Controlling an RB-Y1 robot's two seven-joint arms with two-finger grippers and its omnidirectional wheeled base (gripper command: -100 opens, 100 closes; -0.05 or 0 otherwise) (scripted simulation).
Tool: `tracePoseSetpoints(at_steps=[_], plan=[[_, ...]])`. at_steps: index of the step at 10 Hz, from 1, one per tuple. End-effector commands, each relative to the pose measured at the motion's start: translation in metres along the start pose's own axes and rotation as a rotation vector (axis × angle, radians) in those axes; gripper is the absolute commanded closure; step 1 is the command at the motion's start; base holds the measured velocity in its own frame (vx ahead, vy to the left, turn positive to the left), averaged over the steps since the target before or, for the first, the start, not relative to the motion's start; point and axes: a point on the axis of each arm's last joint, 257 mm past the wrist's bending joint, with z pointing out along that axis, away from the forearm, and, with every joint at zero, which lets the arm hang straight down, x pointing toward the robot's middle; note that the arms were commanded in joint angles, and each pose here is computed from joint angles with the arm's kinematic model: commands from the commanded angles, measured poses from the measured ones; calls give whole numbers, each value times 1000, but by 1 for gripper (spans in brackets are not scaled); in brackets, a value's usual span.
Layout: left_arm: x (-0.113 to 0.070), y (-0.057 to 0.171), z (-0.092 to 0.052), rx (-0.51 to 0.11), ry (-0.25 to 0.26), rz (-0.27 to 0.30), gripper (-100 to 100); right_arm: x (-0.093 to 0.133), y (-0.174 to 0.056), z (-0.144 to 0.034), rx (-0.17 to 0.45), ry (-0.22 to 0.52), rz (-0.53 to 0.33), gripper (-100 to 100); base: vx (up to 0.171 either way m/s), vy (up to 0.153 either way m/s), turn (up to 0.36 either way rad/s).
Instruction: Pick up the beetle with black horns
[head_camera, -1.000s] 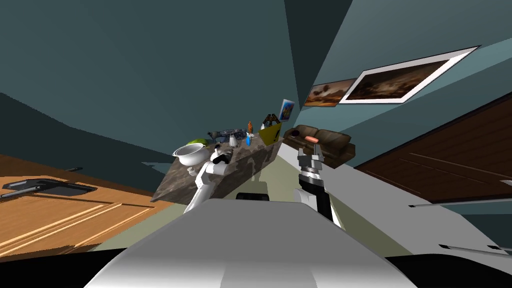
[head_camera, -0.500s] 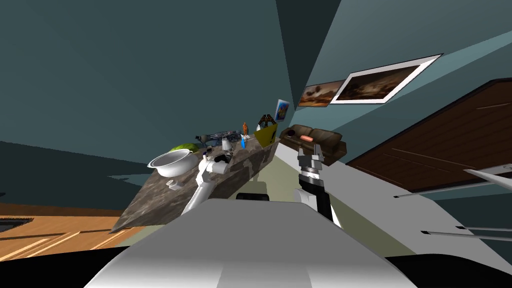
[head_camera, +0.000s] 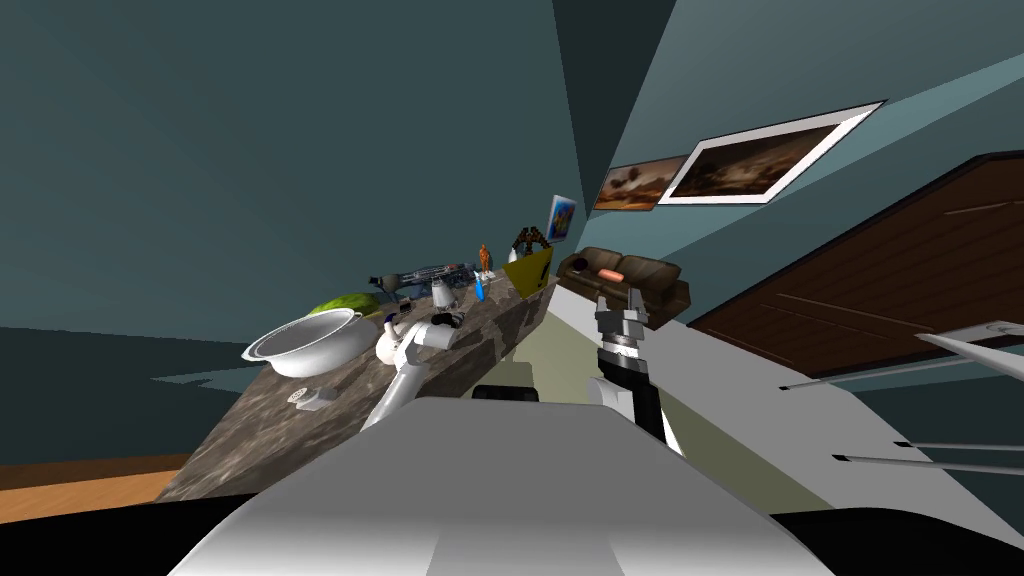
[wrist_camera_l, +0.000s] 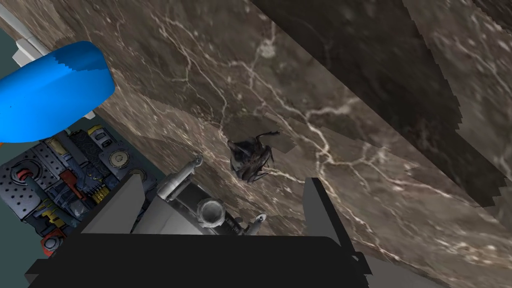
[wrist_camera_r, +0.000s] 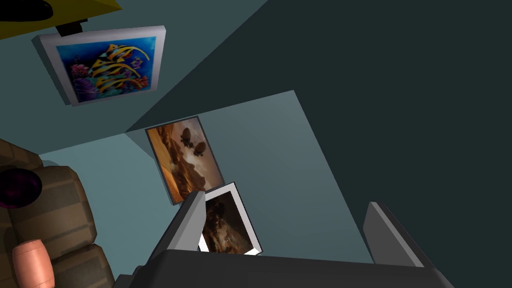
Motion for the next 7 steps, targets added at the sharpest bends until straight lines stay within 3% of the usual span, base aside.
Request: tracePoseSetpoints(at_steps=[1, 2, 5, 6, 7], plan=[[0, 0, 0, 0, 0, 0, 0, 0, 0, 0, 0, 0, 0, 0, 7, 0, 2], [1, 2, 7, 1, 0, -2, -100, 0, 0, 0, 0, 0, 0, 0, 21, 7, -12], [2, 6, 18, 0, -1, -5, -100, 0, 0, 0, 0, 0, 0, 0, 27, 13, -10], [2, 5, 15, -1, 0, -4, -100, 0, 0, 0, 0, 0, 0, 0, 11, 6, -2], [2, 5, 15, 1, -1, -4, 100, 0, 0, 0, 0, 0, 0, 0, 0, 0, 0]])
